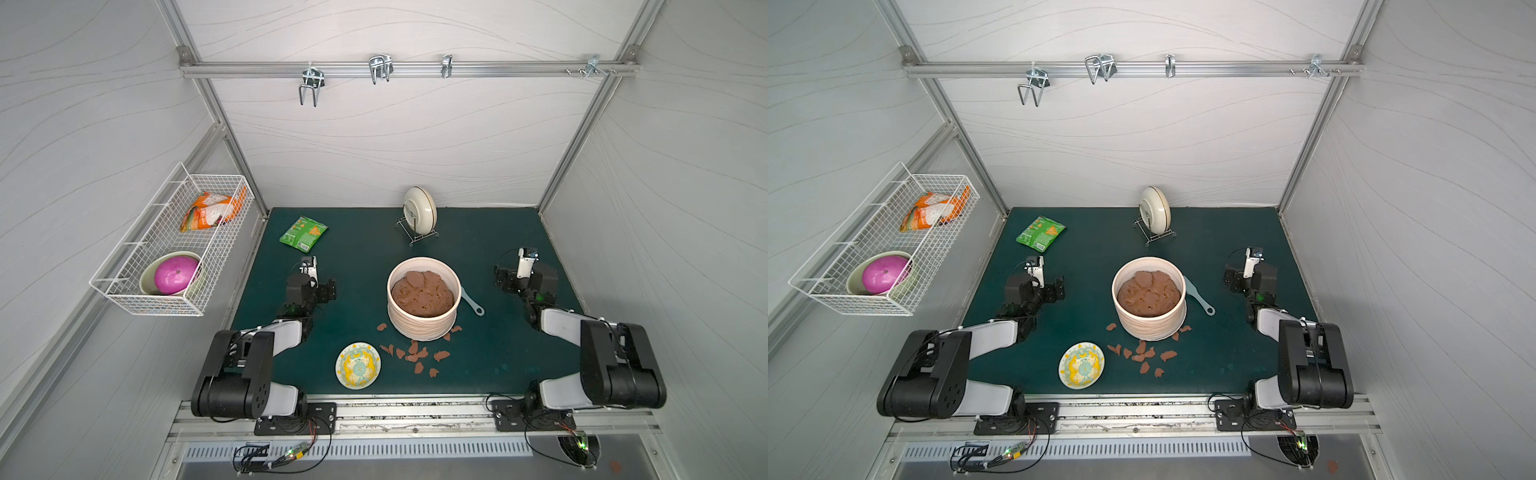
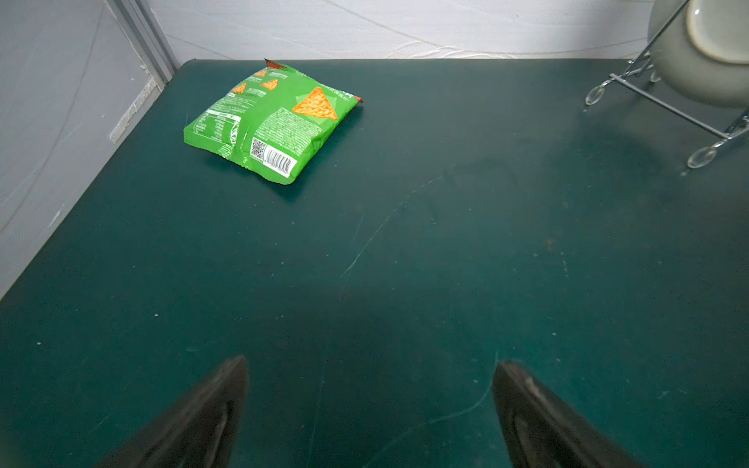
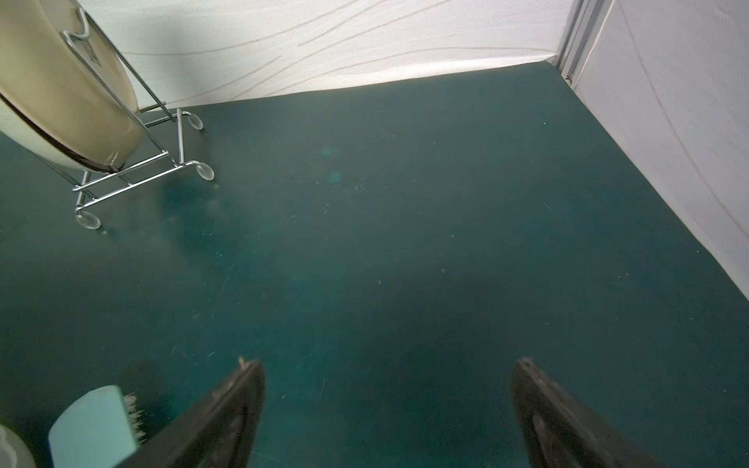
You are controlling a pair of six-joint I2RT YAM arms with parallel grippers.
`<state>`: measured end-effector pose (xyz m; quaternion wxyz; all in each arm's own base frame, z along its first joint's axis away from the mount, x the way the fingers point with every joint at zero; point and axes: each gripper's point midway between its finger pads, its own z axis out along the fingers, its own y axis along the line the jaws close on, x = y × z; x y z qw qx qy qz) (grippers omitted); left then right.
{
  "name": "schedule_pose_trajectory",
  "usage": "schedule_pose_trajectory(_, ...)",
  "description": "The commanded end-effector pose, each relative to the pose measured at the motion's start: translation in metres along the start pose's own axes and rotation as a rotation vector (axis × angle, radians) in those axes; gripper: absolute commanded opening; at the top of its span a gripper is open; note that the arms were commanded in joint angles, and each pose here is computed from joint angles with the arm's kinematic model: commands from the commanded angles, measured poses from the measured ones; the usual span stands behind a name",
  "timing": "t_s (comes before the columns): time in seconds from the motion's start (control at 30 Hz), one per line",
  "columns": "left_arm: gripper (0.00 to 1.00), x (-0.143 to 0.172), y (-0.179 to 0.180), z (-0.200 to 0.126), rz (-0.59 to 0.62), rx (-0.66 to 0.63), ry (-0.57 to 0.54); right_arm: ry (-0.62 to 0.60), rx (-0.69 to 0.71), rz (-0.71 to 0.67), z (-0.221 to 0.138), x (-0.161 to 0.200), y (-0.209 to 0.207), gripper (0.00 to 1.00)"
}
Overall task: Scrub the dried mud off the ceramic pot
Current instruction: Reset both arms
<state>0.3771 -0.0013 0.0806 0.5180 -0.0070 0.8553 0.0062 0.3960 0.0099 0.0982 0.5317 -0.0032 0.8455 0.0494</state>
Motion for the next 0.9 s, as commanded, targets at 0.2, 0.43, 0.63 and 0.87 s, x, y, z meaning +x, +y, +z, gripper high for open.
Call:
schedule_pose_trajectory(0.2,1.0,-0.021,0.001,0.013,-0.015,0.062,-0.128,-0.006,-0.02,-0.023,0.014,0.012,0.004,0.99)
schedule_pose_trajectory(0.43,1.0,-0.021,0.013,0.017,-0.051,0.011,-0.103,-0.007,-0.019,-0.023,0.013,0.011,0.004,0.99)
schedule_pose_trajectory(0.63,1.0,-0.02,0.013,0.018,-0.055,0.01,-0.1,-0.005,-0.018,-0.022,0.014,0.012,0.004,0.99)
schedule_pose_trajectory(0.87,1.0,-0.02,0.013,0.017,-0.052,0.009,-0.105,-0.008,-0.022,-0.022,0.013,0.011,0.004,0.99)
